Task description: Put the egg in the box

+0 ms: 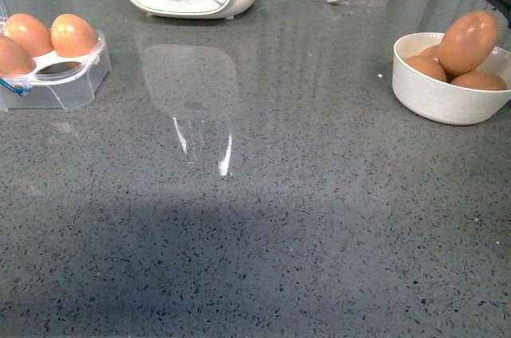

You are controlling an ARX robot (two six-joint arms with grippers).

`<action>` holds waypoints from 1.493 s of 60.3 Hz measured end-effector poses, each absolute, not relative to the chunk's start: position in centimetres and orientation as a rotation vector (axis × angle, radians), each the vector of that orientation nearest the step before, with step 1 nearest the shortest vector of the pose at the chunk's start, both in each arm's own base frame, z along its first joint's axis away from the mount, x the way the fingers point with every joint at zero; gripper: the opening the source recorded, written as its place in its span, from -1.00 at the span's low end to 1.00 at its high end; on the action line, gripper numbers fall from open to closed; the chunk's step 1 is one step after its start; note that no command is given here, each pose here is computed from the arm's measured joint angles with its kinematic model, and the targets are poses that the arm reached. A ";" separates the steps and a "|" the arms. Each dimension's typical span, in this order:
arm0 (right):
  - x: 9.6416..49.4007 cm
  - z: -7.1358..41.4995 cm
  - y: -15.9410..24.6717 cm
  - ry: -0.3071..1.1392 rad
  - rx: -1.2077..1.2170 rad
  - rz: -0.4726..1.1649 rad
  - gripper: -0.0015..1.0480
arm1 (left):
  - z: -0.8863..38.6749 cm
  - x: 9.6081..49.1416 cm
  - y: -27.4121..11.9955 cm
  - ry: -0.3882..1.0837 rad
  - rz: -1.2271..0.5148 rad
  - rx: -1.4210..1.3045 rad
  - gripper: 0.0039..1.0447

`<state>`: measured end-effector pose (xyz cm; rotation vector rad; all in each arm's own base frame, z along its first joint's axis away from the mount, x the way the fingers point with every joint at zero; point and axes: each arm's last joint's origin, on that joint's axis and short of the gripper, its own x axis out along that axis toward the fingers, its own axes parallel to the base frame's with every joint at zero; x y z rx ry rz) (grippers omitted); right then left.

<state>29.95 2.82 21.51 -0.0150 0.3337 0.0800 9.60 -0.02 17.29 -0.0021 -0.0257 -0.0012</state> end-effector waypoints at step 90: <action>31.4 19.5 4.3 0.457 0.037 0.282 -0.19 | 17.3 9.6 0.0 -0.026 -0.001 -0.002 0.87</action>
